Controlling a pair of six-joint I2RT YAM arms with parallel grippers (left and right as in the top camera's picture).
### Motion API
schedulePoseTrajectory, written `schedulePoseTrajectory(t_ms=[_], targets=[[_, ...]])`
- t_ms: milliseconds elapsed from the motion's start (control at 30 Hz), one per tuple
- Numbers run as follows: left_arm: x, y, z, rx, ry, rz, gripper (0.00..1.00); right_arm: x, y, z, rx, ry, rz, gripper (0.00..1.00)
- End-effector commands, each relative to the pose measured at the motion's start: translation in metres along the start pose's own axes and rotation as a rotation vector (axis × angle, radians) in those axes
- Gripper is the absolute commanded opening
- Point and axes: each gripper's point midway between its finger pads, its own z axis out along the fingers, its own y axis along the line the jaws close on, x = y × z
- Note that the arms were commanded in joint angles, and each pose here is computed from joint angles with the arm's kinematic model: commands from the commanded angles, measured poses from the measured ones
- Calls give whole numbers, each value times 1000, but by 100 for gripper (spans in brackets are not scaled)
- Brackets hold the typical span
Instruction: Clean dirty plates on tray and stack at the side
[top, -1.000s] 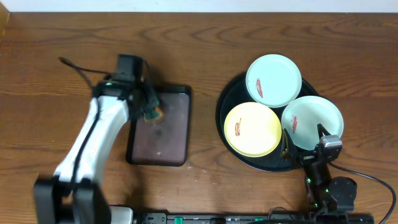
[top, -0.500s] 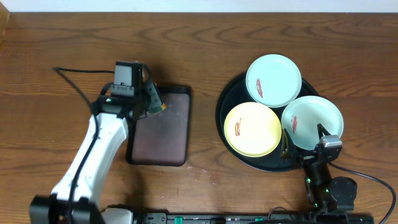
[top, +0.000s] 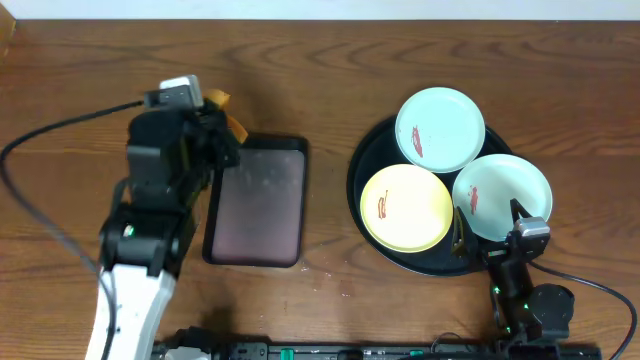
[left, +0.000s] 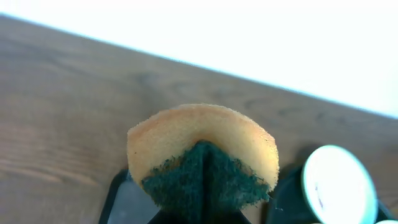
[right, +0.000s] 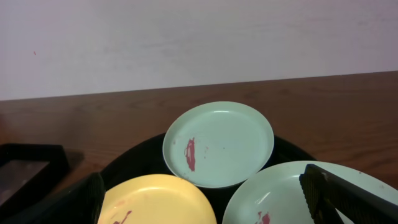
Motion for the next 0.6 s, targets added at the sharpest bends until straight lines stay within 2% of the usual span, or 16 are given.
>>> schedulePoseTrajectory(t_ms=[0, 100, 200, 367, 433, 500, 567], targets=[[-27, -9, -36, 26, -112, 27, 7, 1, 1, 0, -6, 3, -8, 99], [-23, -7, -40, 20, -99, 56, 7, 1, 1, 0, -6, 3, -8, 99], [-2, 1, -27, -3, -32, 78, 7, 1, 1, 0, -6, 3, -8, 99], [96, 33, 36, -33, 180, 64, 7, 1, 2, 0, -6, 3, -8, 99], [115, 41, 51, -42, 206, 63, 7, 1, 1, 0, -6, 3, -8, 99], [120, 43, 59, -44, 212, 63, 7, 1, 1, 0, -6, 3, -8, 99], [107, 38, 58, -28, 174, 65, 7, 1, 2, 0, -6, 3, -8, 99]])
